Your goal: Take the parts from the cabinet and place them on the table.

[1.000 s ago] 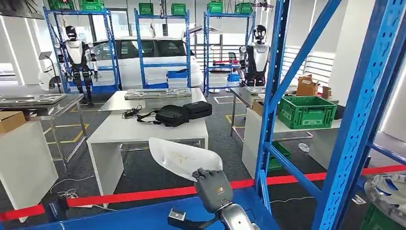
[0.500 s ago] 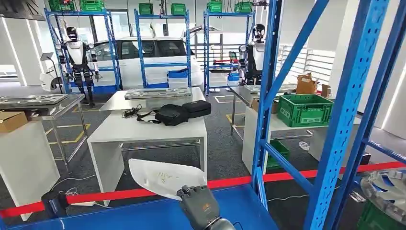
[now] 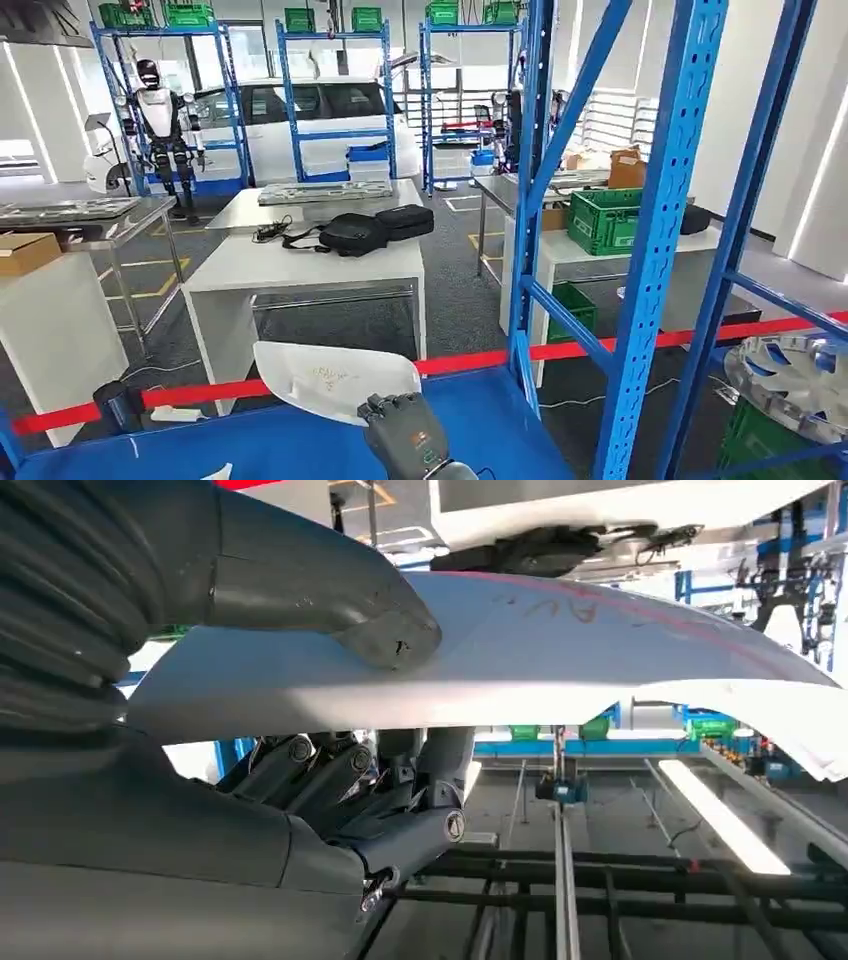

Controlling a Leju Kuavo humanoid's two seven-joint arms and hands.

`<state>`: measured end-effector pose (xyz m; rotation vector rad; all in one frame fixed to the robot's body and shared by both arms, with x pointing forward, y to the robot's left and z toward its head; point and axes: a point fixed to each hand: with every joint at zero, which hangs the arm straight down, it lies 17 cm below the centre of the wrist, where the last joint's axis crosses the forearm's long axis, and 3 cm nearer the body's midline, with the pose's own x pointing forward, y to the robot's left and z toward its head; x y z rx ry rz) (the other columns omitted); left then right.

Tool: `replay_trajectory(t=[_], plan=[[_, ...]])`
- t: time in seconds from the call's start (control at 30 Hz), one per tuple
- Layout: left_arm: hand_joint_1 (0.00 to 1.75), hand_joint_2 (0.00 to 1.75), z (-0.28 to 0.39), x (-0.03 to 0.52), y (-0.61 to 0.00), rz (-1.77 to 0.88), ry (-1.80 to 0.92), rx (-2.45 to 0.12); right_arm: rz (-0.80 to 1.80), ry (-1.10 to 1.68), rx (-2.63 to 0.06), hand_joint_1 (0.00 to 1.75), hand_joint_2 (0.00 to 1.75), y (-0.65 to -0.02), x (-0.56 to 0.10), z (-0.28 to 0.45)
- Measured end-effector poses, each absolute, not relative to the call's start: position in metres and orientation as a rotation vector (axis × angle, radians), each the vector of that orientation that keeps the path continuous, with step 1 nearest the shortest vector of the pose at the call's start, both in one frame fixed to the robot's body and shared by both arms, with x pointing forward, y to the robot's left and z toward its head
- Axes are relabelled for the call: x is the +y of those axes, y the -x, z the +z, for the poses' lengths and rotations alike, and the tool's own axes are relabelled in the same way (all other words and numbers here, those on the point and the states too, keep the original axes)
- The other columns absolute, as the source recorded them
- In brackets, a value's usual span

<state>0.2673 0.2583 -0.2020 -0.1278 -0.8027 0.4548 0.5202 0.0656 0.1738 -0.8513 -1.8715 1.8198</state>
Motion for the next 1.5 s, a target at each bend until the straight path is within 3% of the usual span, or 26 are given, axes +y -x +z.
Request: replay_trajectory(t=[1.5], plan=[[0.00, 0.00, -0.202, 0.256, -0.269, 0.454, 0.128, -0.796, 1.836, 0.828, -1.865, 1.69, 1.75, -0.515, 0.062, 0.161]])
